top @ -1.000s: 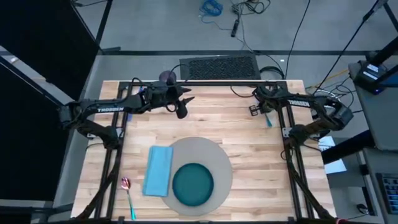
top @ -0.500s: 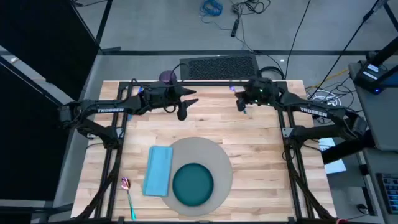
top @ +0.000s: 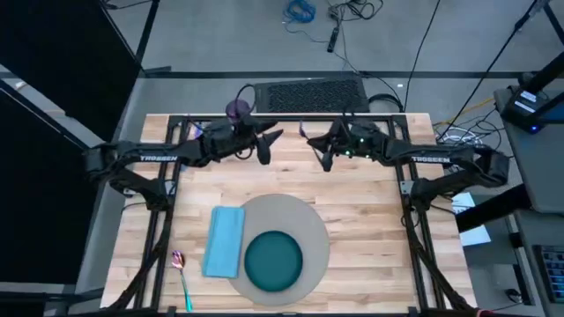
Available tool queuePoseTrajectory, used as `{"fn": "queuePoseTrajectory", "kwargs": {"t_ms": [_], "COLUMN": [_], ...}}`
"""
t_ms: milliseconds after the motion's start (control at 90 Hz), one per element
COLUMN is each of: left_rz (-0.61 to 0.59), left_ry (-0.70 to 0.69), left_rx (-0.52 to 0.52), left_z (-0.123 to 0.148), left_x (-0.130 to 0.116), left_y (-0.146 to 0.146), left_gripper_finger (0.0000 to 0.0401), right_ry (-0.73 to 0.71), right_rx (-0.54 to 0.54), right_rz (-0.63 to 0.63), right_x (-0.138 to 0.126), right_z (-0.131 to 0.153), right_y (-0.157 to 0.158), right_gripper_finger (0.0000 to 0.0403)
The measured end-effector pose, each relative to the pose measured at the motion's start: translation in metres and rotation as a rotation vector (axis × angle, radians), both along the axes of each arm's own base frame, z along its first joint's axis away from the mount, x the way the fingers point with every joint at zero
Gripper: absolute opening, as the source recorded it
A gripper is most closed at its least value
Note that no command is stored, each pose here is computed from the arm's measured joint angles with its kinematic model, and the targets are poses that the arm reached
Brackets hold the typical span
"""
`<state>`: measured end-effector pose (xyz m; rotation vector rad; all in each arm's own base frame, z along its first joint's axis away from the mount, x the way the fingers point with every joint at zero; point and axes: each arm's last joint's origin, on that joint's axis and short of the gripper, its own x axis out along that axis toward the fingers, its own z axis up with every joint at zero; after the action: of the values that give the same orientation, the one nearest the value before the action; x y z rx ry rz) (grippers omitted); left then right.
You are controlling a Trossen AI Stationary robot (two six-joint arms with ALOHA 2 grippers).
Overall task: Set table place
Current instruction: Put the blue fork on the blue table napkin
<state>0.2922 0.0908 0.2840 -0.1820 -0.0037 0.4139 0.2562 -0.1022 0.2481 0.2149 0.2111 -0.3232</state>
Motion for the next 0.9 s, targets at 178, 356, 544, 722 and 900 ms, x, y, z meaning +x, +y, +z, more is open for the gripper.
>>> {"fn": "queuePoseTrajectory", "kwargs": {"t_ms": [178,356,544,722,900], "left_rz": [0.019,0.029,0.068,0.067,0.049], "left_ry": [-0.005,-0.017,0.013,0.024,0.021], "left_rx": [-0.013,-0.016,-0.021,-0.017,-0.020], "left_z": [-0.008,-0.020,-0.029,-0.032,-0.031], "left_x": [0.010,0.021,0.032,0.045,0.054], "left_y": [-0.003,-0.001,0.004,0.007,0.009], "left_gripper_finger": [0.0171,0.0171,0.0171,0.0171,0.0171], "right_ry": [-0.016,-0.029,-0.034,-0.029,-0.023], "right_rx": [-0.024,-0.033,-0.035,-0.037,-0.040], "right_rz": [-0.001,0.000,0.000,0.002,0.002], "right_x": [0.011,0.017,0.018,0.017,0.017], "right_z": [-0.010,-0.015,-0.015,-0.015,-0.016], "right_y": [-0.005,-0.007,-0.008,-0.007,-0.007], "right_gripper_finger": [0.0000,0.0000,0.0000,0.0000,0.0000]}}
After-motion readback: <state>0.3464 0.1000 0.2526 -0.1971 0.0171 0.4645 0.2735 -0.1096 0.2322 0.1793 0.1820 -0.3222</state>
